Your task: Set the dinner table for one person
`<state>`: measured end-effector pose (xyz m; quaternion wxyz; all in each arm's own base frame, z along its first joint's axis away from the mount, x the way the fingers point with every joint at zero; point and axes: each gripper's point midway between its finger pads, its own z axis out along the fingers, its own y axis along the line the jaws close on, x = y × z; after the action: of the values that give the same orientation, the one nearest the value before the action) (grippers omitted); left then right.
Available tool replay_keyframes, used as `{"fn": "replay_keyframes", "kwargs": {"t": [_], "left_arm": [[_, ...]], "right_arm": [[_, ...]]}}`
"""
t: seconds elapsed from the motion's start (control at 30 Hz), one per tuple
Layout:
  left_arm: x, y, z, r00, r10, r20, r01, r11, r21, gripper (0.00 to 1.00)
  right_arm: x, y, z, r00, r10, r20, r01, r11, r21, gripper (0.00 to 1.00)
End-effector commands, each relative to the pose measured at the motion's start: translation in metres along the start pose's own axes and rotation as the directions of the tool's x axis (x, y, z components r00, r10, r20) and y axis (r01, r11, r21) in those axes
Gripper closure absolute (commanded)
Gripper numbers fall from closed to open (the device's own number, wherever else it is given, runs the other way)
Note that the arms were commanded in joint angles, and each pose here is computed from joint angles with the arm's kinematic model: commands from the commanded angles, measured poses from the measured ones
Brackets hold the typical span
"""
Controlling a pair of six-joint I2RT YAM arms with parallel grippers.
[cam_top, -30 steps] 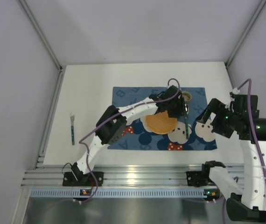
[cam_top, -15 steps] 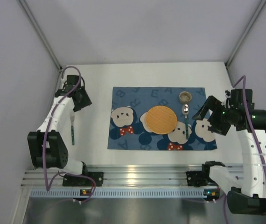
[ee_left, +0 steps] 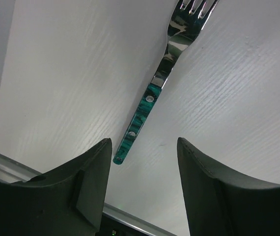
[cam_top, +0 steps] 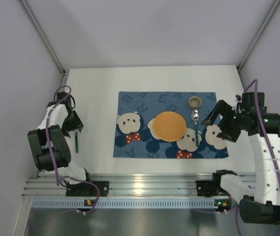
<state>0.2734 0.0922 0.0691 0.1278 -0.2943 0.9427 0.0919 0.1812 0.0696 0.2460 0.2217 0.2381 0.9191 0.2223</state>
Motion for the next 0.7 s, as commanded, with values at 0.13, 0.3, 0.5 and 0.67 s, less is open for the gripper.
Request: {"fn": "replay_keyframes", "kwargs": {"t": [0.13, 0.3, 0.5, 0.67], "left_arm": [[-0.004, 0.000, 0.024, 0.998, 0.016, -0.063, -0.018, 1.000, -0.021, 0.47], [-0.006, -0.005, 0.046, 0.996, -0.013, -0.091, 0.012, 1.000, -0.002, 0.50], [-0.003, -0.006, 0.067, 0.991, -0.010, -0.133, 0.008, 1.000, -0.017, 0.68], [-0.001, -0.003, 0.080, 0.988, -0.015, -0.153, 0.011, 1.000, -0.025, 0.85]], "right_arm": [[-0.002, 0.000, 0.002, 1.000, 0.001, 0.014, -0.001, 1.000, 0.006, 0.00], [-0.008, 0.000, 0.002, 1.000, 0.000, 0.026, -0.001, 1.000, 0.019, 0.00], [-0.012, -0.003, 0.010, 1.000, 0.015, 0.016, -0.016, 0.999, 0.046, 0.00], [-0.018, -0.002, 0.013, 0.999, 0.023, 0.022, -0.024, 0.998, 0.049, 0.00]]}}
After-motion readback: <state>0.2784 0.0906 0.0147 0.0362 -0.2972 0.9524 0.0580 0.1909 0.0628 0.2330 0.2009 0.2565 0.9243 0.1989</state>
